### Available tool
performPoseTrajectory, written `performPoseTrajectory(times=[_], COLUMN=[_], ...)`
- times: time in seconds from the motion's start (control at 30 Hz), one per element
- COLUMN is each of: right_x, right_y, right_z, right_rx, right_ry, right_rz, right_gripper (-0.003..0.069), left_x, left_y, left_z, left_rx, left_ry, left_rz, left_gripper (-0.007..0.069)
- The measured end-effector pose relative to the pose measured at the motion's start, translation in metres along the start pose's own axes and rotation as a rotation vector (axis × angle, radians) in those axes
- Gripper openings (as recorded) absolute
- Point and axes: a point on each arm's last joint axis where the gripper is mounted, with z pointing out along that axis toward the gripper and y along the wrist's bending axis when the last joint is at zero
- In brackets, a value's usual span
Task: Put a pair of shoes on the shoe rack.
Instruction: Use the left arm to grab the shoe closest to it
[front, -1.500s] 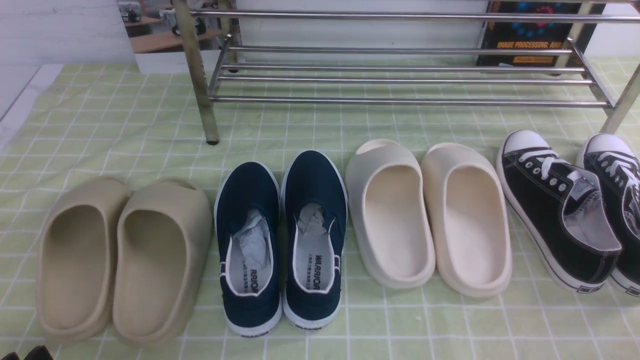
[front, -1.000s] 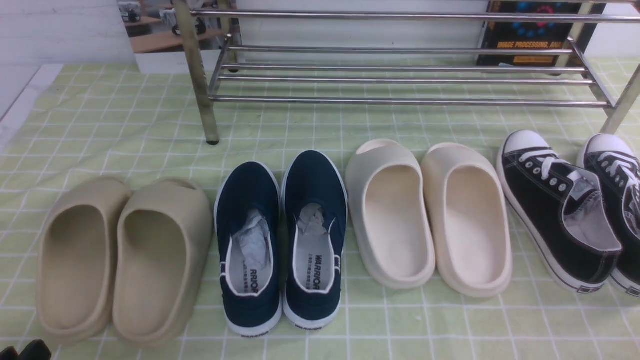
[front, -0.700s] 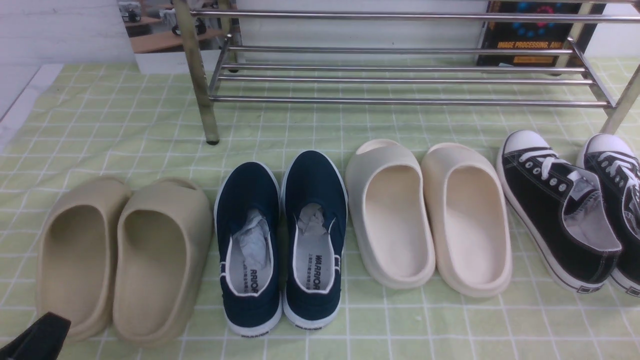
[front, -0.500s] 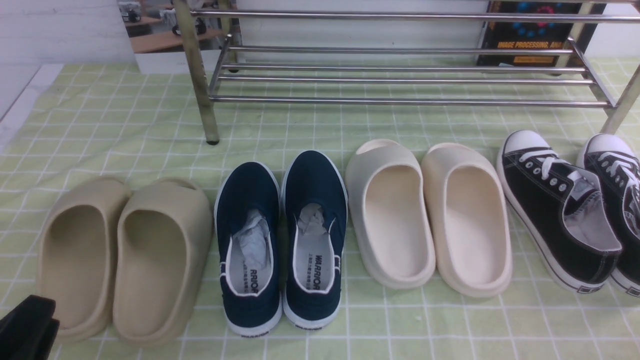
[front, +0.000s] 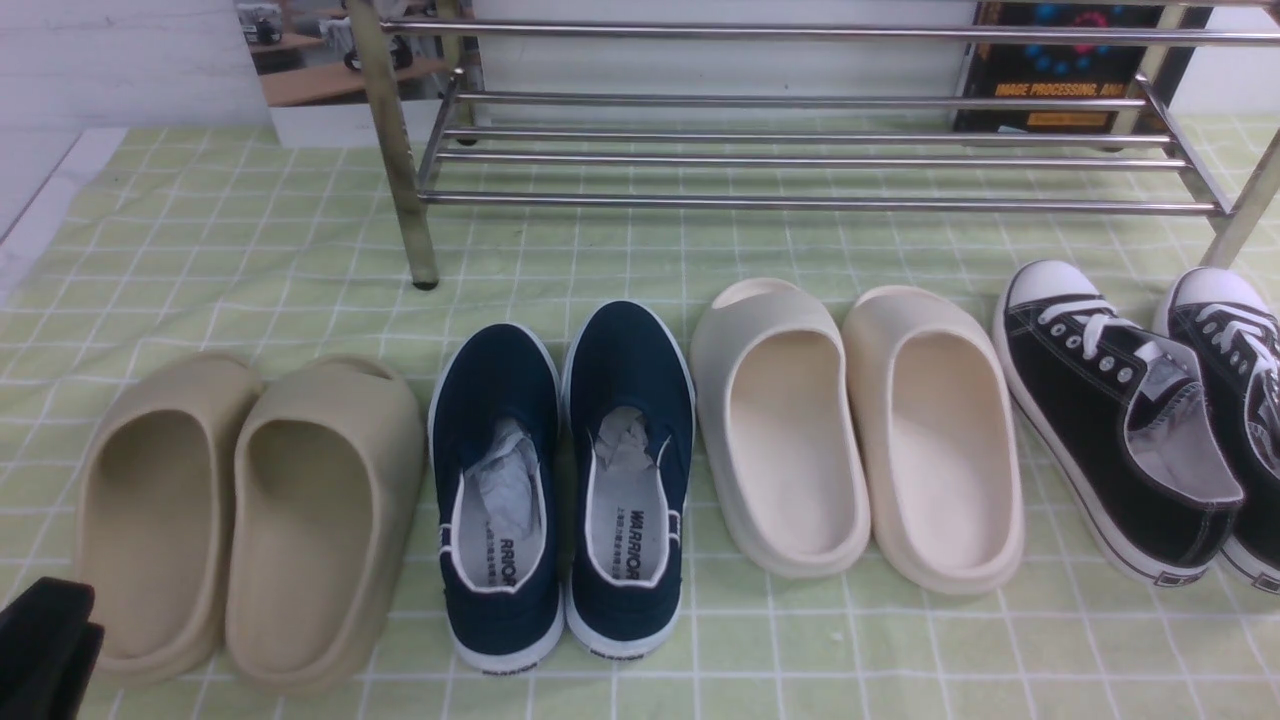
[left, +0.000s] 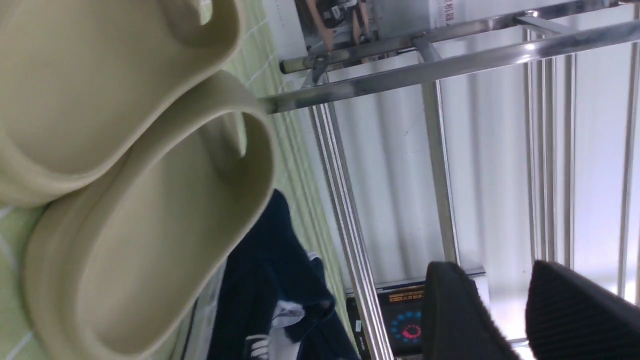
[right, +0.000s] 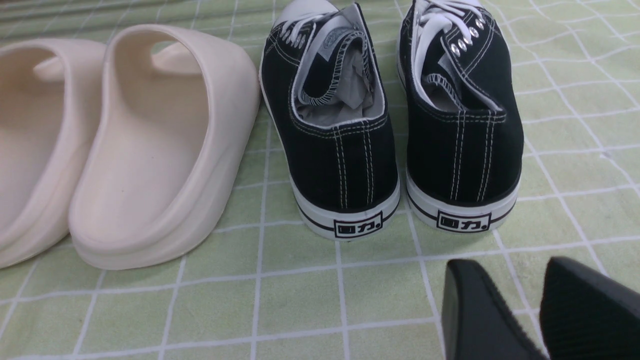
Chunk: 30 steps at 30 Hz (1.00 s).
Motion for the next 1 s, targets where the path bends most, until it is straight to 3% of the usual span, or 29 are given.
performPoseTrajectory(times=[0.1,0.23,0.3,0.33,0.37,0.43,0.47,0.5,0.6,0.77,1.0], right_x=[0.000,0.000,0.000,0.000,0.000,0.000,0.000,0.000,0.000,0.000,0.000], right_y=[0.000,0.000,0.000,0.000,0.000,0.000,0.000,0.000,0.000,0.000,0.000], right_z=[0.000,0.000,0.000,0.000,0.000,0.000,0.000,0.000,0.000,0.000,0.000], right_rx=[0.000,0.000,0.000,0.000,0.000,0.000,0.000,0.000,0.000,0.000,0.000], right_ry=[0.000,0.000,0.000,0.000,0.000,0.000,0.000,0.000,0.000,0.000,0.000], right_rz=[0.000,0.000,0.000,0.000,0.000,0.000,0.000,0.000,0.000,0.000,0.000], right_gripper=[0.0239,0.0239,0.0239,0.0239,0.0239,0.0239,0.0239,0.0239,0.0239,0.0239,0.0239], left_x=[-0.007,-0.014,-0.015,-0.015,-0.016,-0.017,-0.018,-0.019,-0.026,-0.033,-0.036], left_y=[-0.028,-0.068,-0.081,-0.080,-0.089,-0.096,-0.100,-0.101,-0.117,-0.135,-0.148], left_z=[-0.005,-0.017,-0.017,-0.016,-0.010,-0.005,0.003,0.004,0.021,0.044,0.059], left_rx=[0.080,0.153,0.130,0.120,0.071,0.022,-0.050,-0.034,-0.152,-0.281,-0.302], left_ry=[-0.030,-0.055,-0.026,-0.017,0.036,0.091,0.126,0.147,0.259,0.404,0.461], left_rz=[0.161,0.519,0.687,0.701,0.810,0.890,0.932,0.942,1.052,1.101,1.063], left_gripper=[0.0234,0.0185,0.0134,0.0130,0.0087,0.0042,0.0010,0.0000,-0.0013,-0.0013,-0.0013])
